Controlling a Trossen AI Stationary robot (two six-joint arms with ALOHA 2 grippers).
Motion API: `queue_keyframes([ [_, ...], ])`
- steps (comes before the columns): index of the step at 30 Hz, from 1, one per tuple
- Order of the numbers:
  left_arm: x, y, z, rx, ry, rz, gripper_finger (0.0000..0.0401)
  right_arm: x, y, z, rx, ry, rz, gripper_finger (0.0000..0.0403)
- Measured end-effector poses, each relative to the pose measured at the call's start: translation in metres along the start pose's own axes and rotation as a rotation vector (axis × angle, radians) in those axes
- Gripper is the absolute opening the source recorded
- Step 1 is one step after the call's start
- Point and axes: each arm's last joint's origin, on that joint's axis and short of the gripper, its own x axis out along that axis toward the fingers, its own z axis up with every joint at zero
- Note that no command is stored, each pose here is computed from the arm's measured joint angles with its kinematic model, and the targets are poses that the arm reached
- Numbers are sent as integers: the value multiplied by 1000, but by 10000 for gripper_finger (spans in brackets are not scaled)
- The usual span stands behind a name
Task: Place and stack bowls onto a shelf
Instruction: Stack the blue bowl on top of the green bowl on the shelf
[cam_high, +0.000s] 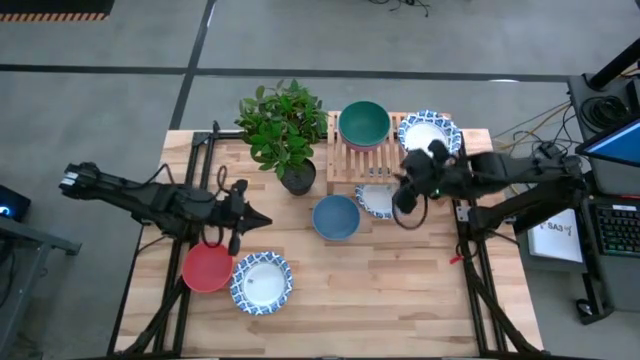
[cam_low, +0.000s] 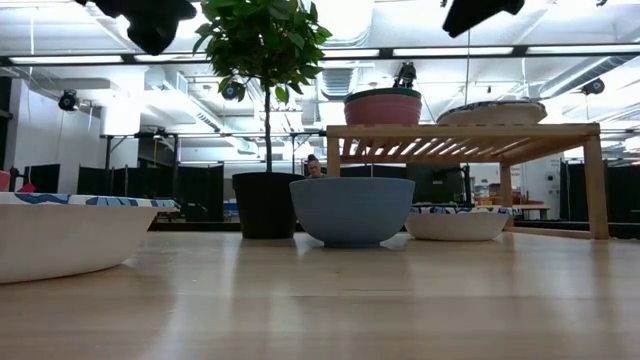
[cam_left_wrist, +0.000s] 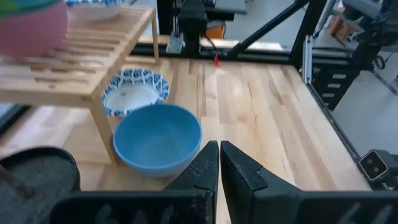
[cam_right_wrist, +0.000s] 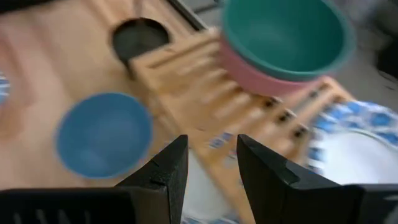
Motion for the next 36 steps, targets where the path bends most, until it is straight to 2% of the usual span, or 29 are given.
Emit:
queue_keyframes([
  [8, 18, -3, -7, -24, 75, 14, 0, 20, 46, -23, -101, -101, 154, 128],
  [18, 21, -4, -6, -34, 64, 12, 0, 64, 102, -34, -282, -56, 346, 128],
  [28, 21, -4, -4, -38, 46, 9, 0, 118, 145, -51, -436, 92, 347, 128],
  [36, 21, -4, -3, -40, 35, 7, 0, 152, 159, -64, -490, 203, 365, 128],
])
